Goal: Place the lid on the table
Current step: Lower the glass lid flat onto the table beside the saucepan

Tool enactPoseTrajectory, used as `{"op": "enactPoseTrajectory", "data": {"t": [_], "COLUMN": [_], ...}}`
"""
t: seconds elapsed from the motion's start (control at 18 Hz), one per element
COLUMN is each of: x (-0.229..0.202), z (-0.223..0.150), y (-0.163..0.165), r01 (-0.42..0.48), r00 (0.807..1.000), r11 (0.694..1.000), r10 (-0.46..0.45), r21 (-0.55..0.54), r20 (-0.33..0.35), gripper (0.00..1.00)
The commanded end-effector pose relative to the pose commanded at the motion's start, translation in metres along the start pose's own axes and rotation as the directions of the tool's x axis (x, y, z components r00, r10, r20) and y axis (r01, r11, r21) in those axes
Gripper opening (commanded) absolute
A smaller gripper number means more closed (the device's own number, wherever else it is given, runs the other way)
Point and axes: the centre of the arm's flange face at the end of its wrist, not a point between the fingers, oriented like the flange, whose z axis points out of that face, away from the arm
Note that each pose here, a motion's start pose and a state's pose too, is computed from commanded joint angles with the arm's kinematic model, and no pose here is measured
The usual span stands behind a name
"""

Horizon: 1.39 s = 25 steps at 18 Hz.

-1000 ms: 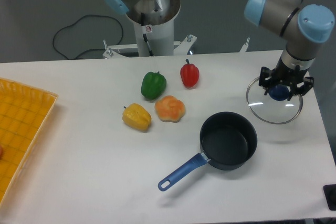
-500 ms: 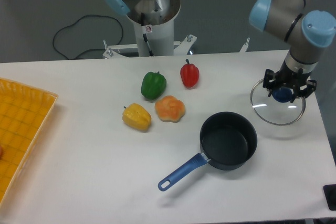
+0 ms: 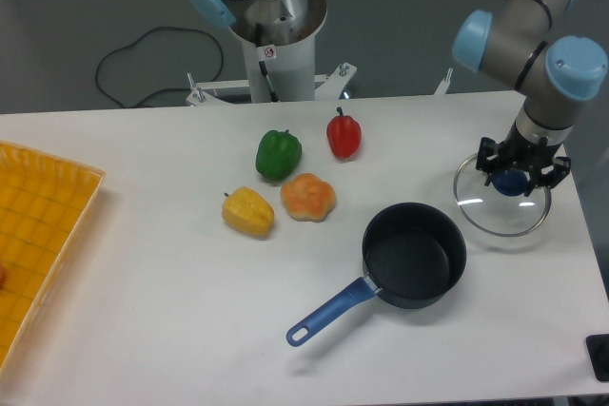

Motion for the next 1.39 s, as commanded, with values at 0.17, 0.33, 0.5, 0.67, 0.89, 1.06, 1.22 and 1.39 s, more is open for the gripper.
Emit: {"op": "enactPoseTrajectory", "data": {"t": [0.17,0.33,0.5,0.67,0.89,1.06,1.22,1.39], "x": [0.0,0.0,0.001,0.001,0.002,0.002,0.001,0.001], "z": [0.003,0.005,0.007,0.012,0.016,0.017,0.02,0.021], "y": [0.0,0.0,0.0,0.001,0.0,0.0,-0.001,-0.001], "r01": [-0.001,-0.001,-0.001,-0.002,-0.003,-0.003,-0.003,-0.003], "r00": [1.0,1.0,1.0,1.0,1.0,1.0,1.0,1.0], "r11": [1.0,1.0,1.0,1.0,1.0,1.0,1.0,1.0], "r10": [0.001,0.001,0.001,0.002,0.003,0.003,0.003,0.003], "r21": [-0.002,-0.002,-0.005,-0.001,-0.001,-0.001,0.0,0.0], "r20": [-0.003,-0.006,-0.008,0.002,0.002,0.0,0.003,0.004], "gripper": [0.55,0.55,0.55,0.55,0.55,0.55,0.55,0.55]}}
